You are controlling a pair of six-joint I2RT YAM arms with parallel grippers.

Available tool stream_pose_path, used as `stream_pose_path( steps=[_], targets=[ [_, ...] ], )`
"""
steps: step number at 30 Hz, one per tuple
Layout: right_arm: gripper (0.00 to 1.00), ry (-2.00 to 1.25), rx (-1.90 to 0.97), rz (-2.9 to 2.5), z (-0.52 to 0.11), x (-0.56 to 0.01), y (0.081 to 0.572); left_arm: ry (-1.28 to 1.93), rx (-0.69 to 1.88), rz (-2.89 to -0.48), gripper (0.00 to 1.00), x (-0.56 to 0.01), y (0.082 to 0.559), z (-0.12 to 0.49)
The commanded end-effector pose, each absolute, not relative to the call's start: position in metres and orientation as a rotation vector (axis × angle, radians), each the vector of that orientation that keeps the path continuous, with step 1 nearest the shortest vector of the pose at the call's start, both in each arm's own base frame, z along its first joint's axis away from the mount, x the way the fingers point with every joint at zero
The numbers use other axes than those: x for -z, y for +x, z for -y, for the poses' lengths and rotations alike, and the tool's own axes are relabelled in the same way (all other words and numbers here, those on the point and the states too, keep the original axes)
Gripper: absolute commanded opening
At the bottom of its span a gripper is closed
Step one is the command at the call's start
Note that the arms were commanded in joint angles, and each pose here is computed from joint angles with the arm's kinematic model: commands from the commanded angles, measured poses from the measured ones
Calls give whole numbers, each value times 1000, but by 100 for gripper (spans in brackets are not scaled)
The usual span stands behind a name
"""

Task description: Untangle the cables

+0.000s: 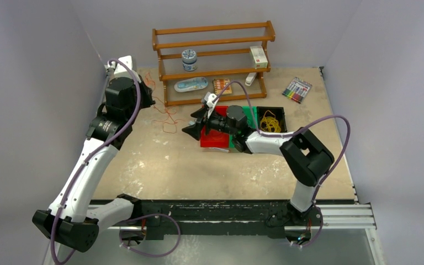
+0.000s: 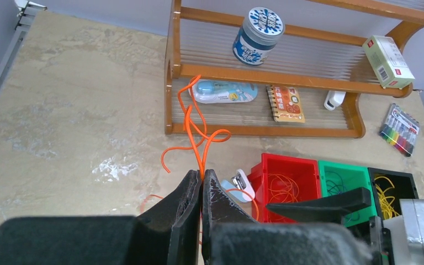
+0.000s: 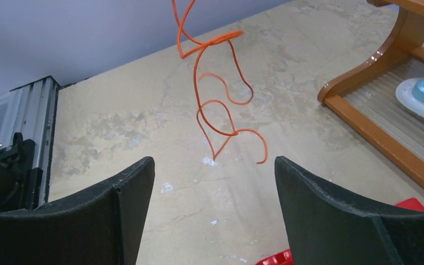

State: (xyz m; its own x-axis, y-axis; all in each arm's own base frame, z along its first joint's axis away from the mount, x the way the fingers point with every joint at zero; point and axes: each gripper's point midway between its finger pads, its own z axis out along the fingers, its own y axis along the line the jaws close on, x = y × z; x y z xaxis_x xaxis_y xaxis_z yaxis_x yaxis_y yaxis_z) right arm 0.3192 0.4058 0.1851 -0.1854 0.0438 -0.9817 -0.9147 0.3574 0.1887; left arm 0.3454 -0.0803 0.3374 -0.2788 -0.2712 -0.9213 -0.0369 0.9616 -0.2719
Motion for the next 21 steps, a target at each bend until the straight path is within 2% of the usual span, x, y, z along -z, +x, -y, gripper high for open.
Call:
stream_pose_path(
  steps=[1,16,19,21],
  targets=[
    [82,-848,-1065,-1255,-422,-240,325,-229,306,-1785,0,-364,349,88],
    [79,-873,-1112,-1201,-460,-243,332,-236,373,-1763,0,-375,349,96],
    [72,-861,-1121,-1216,-465,-236,337,-237,386,-1755,0,-378,349,97],
    [60,-833,-1127,-1237,-467,-233,341,-238,390,-1749,0,-381,348,98]
  ],
)
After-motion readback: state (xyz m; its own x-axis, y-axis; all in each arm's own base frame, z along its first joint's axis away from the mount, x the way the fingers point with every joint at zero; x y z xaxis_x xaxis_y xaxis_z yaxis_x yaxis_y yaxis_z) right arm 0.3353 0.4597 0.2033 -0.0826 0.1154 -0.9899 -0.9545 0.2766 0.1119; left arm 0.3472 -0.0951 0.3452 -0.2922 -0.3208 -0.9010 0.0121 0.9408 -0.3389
